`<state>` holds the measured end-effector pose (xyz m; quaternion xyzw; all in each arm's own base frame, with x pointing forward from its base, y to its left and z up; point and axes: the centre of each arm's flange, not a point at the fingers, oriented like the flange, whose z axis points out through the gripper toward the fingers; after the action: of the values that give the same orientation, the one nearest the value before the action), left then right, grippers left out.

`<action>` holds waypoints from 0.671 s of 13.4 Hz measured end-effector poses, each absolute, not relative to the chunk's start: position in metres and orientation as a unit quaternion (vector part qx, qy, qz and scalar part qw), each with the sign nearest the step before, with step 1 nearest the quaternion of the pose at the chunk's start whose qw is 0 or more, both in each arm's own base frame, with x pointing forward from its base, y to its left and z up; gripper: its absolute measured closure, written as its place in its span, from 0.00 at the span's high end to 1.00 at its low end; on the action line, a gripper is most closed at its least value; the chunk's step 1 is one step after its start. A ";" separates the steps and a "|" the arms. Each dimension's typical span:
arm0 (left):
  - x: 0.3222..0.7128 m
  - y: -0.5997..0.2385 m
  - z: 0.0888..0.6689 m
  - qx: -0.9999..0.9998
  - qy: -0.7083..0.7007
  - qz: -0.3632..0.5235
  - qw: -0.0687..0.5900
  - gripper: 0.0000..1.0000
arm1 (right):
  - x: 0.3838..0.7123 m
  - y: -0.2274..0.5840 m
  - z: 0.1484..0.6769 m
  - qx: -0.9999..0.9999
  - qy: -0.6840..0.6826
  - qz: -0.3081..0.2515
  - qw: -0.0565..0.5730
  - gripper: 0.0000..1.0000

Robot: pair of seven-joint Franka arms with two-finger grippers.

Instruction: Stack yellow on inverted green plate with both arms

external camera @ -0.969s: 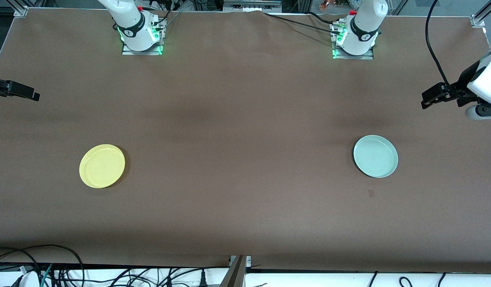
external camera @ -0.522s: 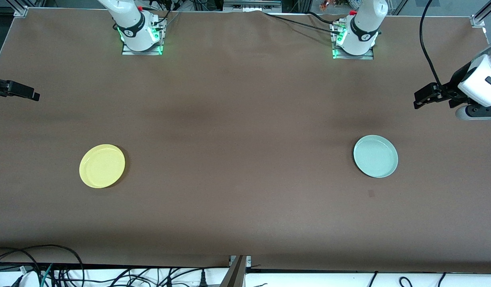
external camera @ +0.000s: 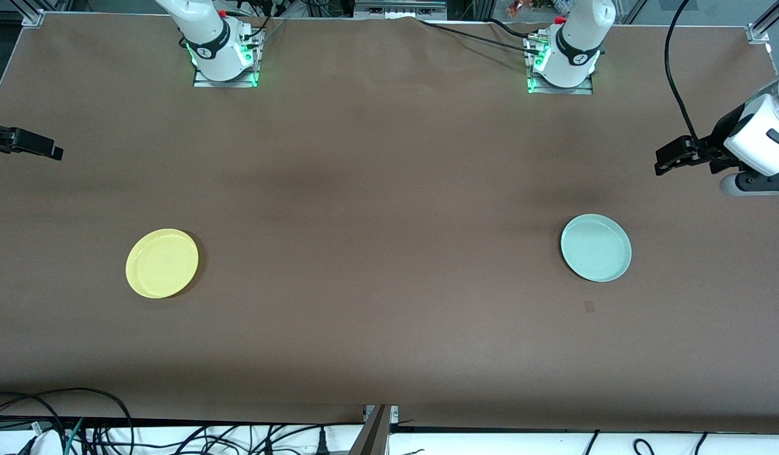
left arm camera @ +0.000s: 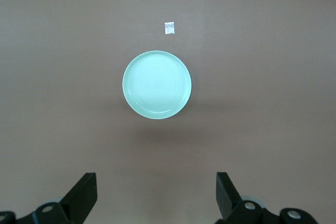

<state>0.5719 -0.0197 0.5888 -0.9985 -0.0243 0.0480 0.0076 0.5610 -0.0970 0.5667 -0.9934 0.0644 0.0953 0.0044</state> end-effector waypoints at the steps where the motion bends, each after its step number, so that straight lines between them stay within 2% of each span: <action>1: 0.572 -0.020 0.588 -0.998 -0.024 0.049 0.008 1.00 | 0.561 -0.097 0.567 -0.993 0.064 0.096 0.004 1.00; 9: 0.574 -0.026 0.583 -0.998 -0.019 0.054 0.008 1.00 | 0.561 -0.097 0.567 -0.993 0.064 0.096 0.005 1.00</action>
<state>0.5740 -0.0258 0.5831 -0.9984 -0.0188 0.0536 0.0078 0.5607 -0.0969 0.5665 -0.9932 0.0643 0.0965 0.0046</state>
